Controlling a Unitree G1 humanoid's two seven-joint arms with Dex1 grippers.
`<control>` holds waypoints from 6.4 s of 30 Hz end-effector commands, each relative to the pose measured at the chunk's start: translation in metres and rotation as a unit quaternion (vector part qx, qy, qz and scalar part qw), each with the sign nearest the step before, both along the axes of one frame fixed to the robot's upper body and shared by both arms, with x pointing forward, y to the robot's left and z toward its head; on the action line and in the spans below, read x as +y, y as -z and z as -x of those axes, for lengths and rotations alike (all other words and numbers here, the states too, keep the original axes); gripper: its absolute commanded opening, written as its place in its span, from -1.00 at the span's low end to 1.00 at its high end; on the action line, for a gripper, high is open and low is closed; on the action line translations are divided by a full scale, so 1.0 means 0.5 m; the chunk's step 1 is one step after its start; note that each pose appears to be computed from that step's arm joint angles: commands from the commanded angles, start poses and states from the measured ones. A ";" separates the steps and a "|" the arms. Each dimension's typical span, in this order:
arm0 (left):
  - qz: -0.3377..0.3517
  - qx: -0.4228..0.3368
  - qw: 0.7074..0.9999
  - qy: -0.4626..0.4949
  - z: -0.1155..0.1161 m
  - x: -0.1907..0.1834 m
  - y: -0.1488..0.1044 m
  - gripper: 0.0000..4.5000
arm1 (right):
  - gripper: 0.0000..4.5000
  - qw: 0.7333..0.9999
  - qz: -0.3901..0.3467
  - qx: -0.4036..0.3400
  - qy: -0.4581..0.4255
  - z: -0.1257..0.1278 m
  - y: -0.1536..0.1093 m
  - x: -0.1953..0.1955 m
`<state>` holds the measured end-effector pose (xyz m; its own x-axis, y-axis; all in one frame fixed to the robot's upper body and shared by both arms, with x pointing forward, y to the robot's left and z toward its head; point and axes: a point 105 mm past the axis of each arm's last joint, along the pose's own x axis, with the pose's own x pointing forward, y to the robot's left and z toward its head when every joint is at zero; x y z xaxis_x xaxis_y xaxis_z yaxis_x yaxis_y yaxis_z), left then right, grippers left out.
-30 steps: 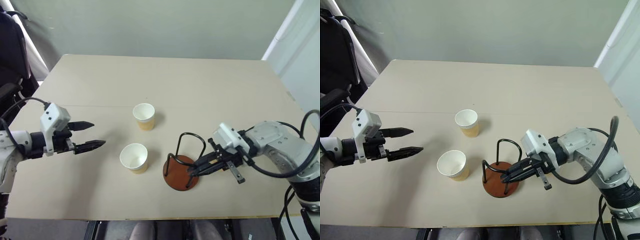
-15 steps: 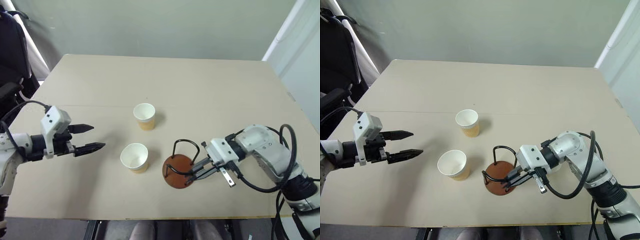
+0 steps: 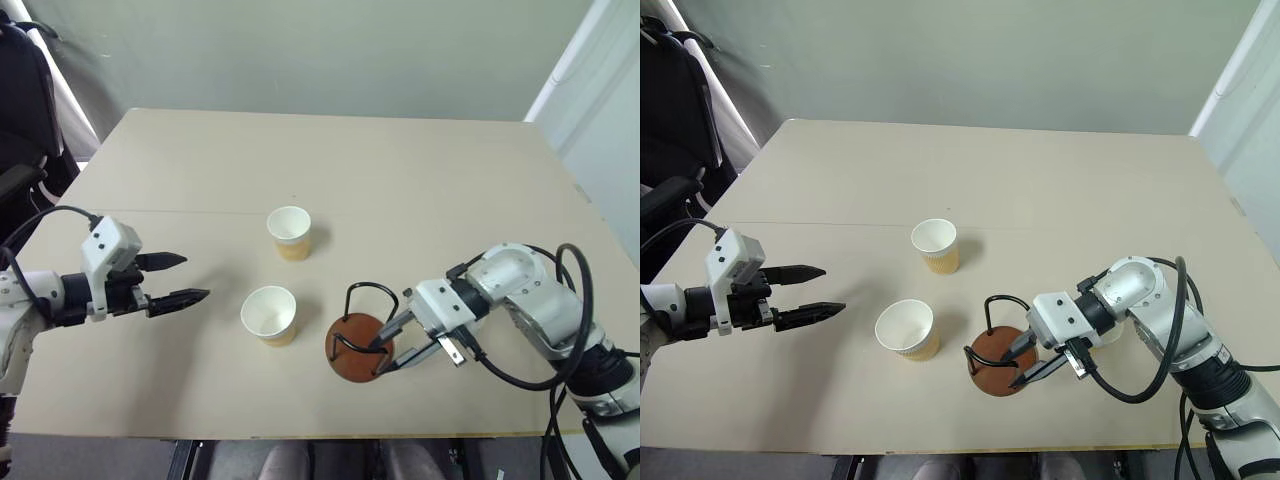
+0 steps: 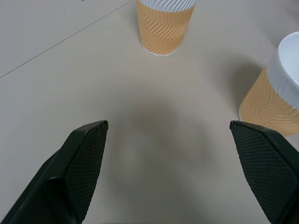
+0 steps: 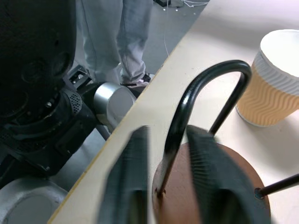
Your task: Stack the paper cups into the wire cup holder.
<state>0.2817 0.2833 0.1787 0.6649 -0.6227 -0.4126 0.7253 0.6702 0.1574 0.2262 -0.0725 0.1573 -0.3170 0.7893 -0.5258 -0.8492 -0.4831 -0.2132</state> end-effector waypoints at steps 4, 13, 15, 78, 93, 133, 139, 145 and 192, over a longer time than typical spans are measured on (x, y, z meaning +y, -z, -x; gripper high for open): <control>-0.011 -0.033 0.999 0.001 -0.005 0.001 -0.036 1.00 | 0.56 0.999 0.014 -0.039 -0.008 -0.005 -0.014 -0.010; 0.008 -0.026 0.999 0.031 -0.010 -0.013 -0.045 1.00 | 0.99 0.993 -0.014 -0.115 0.015 -0.025 -0.099 -0.033; 0.008 -0.023 0.999 0.036 -0.013 -0.014 -0.044 1.00 | 0.99 0.990 -0.024 -0.138 0.026 -0.029 -0.131 -0.039; -0.043 -0.024 0.955 0.293 0.114 -0.181 -0.129 1.00 | -0.98 0.978 0.094 -0.119 0.143 -0.032 -0.121 -0.188; -0.036 -0.016 0.952 0.302 0.113 -0.195 -0.122 1.00 | -0.98 0.996 -0.076 -0.040 0.022 0.035 -0.274 -0.051; -0.047 -0.012 0.955 0.292 0.118 -0.195 -0.115 1.00 | 0.51 0.990 0.019 -0.138 0.018 -0.020 -0.138 -0.025; -0.077 0.003 0.953 0.291 0.122 -0.191 -0.084 1.00 | 0.99 0.991 -0.070 -0.046 0.105 -0.030 -0.216 -0.080; -0.085 -0.011 0.956 0.279 0.133 -0.193 -0.050 1.00 | 0.99 0.941 -0.137 0.087 0.296 -0.024 -0.200 -0.264; -0.144 0.008 0.936 0.322 0.117 -0.187 0.008 -1.00 | 1.00 0.926 -0.198 0.067 0.314 0.046 -0.168 -0.197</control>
